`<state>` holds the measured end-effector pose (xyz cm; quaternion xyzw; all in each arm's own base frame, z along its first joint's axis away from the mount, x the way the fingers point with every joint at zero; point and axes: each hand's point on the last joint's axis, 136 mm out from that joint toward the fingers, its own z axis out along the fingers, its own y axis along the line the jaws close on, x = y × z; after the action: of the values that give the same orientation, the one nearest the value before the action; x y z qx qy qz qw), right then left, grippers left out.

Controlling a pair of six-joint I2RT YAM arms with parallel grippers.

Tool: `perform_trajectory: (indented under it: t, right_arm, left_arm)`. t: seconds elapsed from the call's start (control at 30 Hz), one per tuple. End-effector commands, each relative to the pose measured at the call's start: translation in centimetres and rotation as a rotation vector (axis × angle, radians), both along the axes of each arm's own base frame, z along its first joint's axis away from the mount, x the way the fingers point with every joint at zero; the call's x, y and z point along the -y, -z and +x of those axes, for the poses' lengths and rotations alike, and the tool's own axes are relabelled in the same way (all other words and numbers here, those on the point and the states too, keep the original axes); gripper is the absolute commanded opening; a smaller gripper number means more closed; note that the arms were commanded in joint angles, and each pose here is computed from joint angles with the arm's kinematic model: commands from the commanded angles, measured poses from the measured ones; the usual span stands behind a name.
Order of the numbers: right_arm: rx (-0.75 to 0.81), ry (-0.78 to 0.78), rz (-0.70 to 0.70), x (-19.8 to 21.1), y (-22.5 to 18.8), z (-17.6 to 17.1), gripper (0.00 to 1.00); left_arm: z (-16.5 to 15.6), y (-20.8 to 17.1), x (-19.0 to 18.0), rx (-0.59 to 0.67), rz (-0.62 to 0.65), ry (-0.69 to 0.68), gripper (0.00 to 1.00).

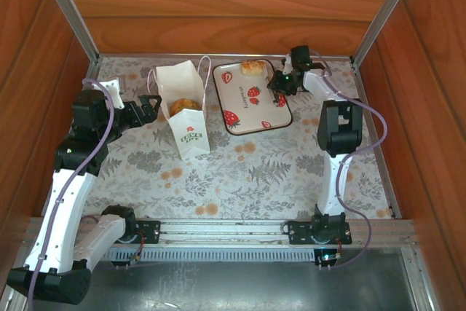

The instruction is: Place the fake bread into the paper bag

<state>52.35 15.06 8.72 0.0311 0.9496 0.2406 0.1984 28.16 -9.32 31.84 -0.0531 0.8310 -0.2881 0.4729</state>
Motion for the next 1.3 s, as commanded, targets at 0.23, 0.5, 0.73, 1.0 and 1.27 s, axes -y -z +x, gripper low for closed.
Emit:
perform_trajectory:
  t: [0.23,0.5,0.73,1.0,1.27]
  right_arm:
    - [0.06,-0.067,-0.039,0.3,-1.3,0.5,0.44]
    - [0.111,-0.11,-0.009,-0.3,-2.6,0.4,0.45]
    - [0.131,-0.118,0.021,-0.8,-3.2,0.7,0.45]
    - [0.088,-0.151,0.047,-1.3,-2.1,0.0,0.44]
    - [0.103,-0.187,0.075,-1.9,-3.5,-1.2,0.23]
  left_arm:
    - [-0.1,0.2,-0.3,-0.011,-0.003,-0.014,1.0]
    - [0.1,0.3,-0.2,-0.018,-0.002,-0.01,1.0]
    - [0.1,0.2,-0.2,-0.015,0.0,-0.009,1.0]
    - [0.2,0.2,-0.2,-0.016,0.001,-0.01,1.0]
    - [0.3,0.3,-0.2,-0.017,0.003,-0.008,1.0]
